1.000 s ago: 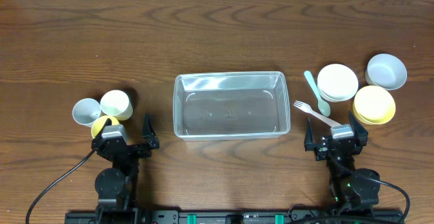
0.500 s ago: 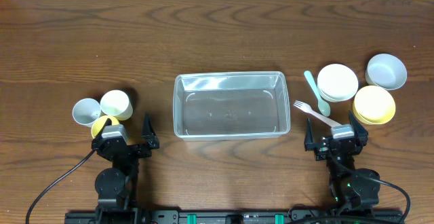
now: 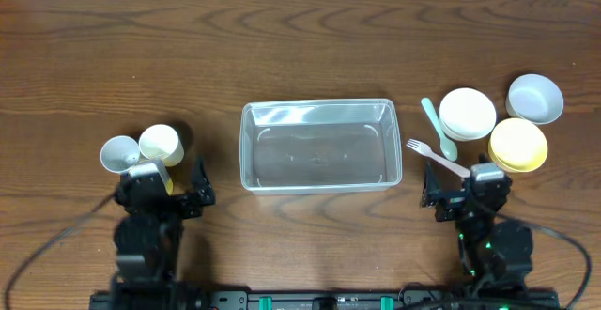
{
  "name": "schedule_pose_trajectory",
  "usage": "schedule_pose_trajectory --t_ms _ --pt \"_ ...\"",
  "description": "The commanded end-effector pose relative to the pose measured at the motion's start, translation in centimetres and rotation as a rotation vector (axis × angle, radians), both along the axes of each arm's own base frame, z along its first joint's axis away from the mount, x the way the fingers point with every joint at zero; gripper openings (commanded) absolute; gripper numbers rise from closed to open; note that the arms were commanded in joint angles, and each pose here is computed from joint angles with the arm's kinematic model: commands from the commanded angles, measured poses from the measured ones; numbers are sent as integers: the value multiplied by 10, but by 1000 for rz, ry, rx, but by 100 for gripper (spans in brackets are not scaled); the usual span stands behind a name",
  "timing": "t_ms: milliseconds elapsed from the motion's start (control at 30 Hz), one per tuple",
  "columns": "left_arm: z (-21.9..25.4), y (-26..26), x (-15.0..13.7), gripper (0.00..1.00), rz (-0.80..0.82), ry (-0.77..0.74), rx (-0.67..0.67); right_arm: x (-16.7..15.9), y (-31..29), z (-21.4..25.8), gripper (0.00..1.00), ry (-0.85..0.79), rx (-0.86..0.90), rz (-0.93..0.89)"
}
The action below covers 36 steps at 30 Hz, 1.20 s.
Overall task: Pack container
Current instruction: 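Reach the left gripper to the stacked cups and grasp the top white cup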
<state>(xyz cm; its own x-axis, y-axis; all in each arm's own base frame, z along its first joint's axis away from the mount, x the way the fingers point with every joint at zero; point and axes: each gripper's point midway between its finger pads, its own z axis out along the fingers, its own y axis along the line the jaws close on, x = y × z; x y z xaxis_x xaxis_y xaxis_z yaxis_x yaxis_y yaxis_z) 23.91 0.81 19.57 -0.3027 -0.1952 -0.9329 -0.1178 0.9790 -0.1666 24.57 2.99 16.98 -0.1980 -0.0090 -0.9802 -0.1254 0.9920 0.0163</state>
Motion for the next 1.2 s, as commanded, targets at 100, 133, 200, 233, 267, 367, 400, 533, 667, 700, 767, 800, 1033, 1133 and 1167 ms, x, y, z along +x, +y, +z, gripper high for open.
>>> schedule_pose_trajectory --t_ms 100,133,200,233,267,367,400,533,667,700,767,800,1033,1133,1167 --pt "52 1 20 98 15 205 -8 16 5 37 99 173 11 11" --pt "56 1 24 98 15 260 -7 20 6 37 99 229 7 17" --pt "62 1 29 98 16 367 -3 27 10 39 99 356 1 29" --pt "64 1 31 98 16 429 -1 31 10 39 99 425 -5 28" --pt "64 1 31 98 16 478 1 33 10 38 99 477 -10 26" --pt "62 1 30 98 17 667 5 38 10 35 99 694 -32 18" --pt "59 1 27 98 18 728 7 39 9 33 99 766 -44 9" --pt "47 -5 25 98 -7 860 -12 45 9 23 99 954 -63 6" --pt "34 -3 48 98 -12 864 14 49 10 2 99 1057 -73 3" --pt "30 -1 54 98 -5 869 20 49 10 -3 99 1072 -73 2" --pt "18 3 65 98 14 898 30 50 11 -11 99 1105 -74 5" --pt "9 6 70 98 21 922 30 49 11 -14 99 1120 -74 7" --pt "-56 16 86 98 51 1116 -42 44 10 -22 99 1165 -79 7" --pt "-79 19 93 98 55 1155 -67 45 11 -22 99 1162 -79 7" --pt "-87 20 95 98 59 1172 -70 45 10 -22 99 1162 -79 6"
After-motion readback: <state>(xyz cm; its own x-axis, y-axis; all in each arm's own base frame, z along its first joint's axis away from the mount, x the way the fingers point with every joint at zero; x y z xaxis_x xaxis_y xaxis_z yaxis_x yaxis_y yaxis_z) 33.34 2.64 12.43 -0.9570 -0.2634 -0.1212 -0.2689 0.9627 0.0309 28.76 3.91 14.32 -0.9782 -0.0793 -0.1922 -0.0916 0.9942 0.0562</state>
